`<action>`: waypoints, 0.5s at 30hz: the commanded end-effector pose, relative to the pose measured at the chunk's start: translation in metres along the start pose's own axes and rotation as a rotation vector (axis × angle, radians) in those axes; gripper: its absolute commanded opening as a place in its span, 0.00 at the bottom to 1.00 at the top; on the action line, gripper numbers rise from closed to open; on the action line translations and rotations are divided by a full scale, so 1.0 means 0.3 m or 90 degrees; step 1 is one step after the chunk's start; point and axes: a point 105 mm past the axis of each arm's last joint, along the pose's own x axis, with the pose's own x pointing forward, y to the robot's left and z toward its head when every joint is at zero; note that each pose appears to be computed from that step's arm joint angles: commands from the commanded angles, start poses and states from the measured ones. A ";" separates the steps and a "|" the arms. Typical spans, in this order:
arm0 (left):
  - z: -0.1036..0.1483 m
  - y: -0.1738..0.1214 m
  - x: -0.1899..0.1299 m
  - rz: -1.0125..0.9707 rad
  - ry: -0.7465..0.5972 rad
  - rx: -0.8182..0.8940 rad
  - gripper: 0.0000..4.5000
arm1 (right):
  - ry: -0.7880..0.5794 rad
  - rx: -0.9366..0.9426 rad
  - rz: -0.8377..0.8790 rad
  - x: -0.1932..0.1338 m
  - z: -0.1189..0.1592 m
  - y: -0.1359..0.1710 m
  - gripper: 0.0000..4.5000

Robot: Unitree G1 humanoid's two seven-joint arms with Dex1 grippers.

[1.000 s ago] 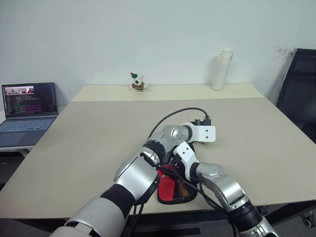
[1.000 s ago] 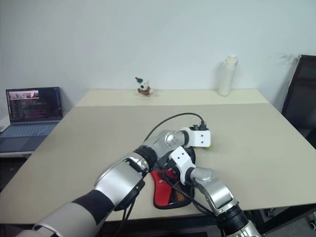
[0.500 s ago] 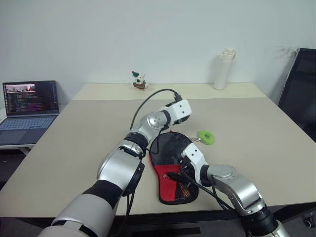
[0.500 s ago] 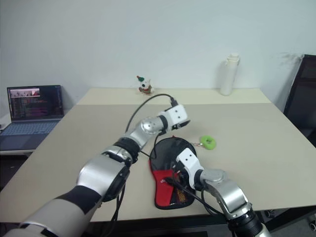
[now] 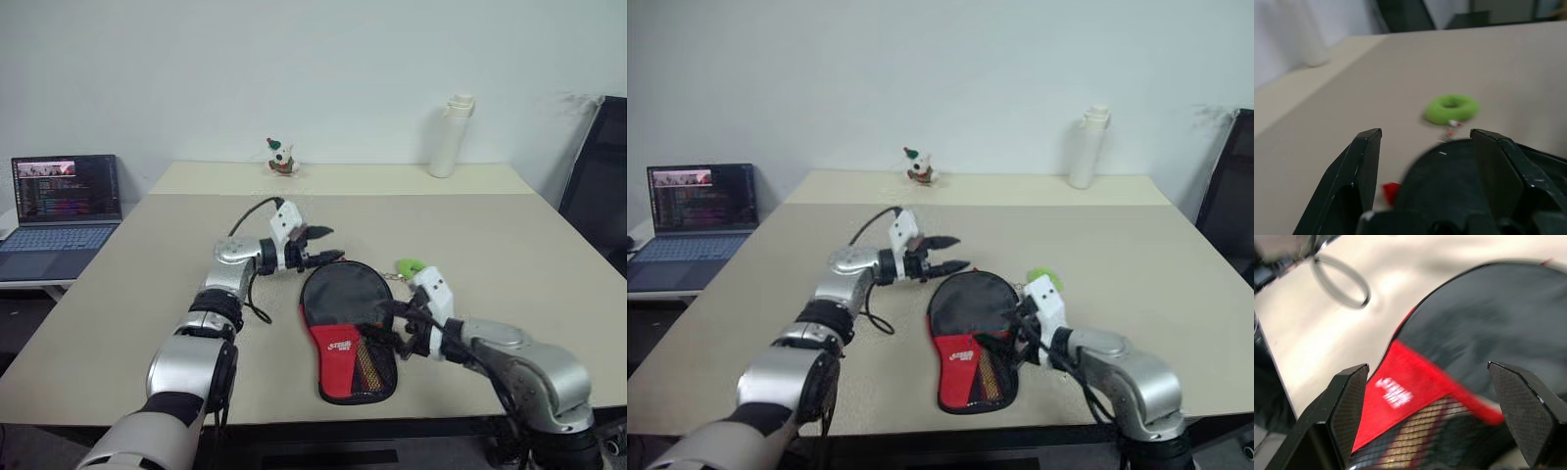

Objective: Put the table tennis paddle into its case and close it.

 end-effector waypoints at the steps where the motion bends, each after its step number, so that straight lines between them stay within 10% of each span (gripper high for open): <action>1: -0.014 -0.071 0.005 -0.101 0.036 0.022 0.70 | -0.021 -0.043 -0.019 -0.027 0.049 -0.046 0.95; 15: -0.165 -0.148 0.040 -0.135 0.130 -0.025 0.70 | 0.059 -0.296 -0.175 0.079 0.021 -0.350 0.95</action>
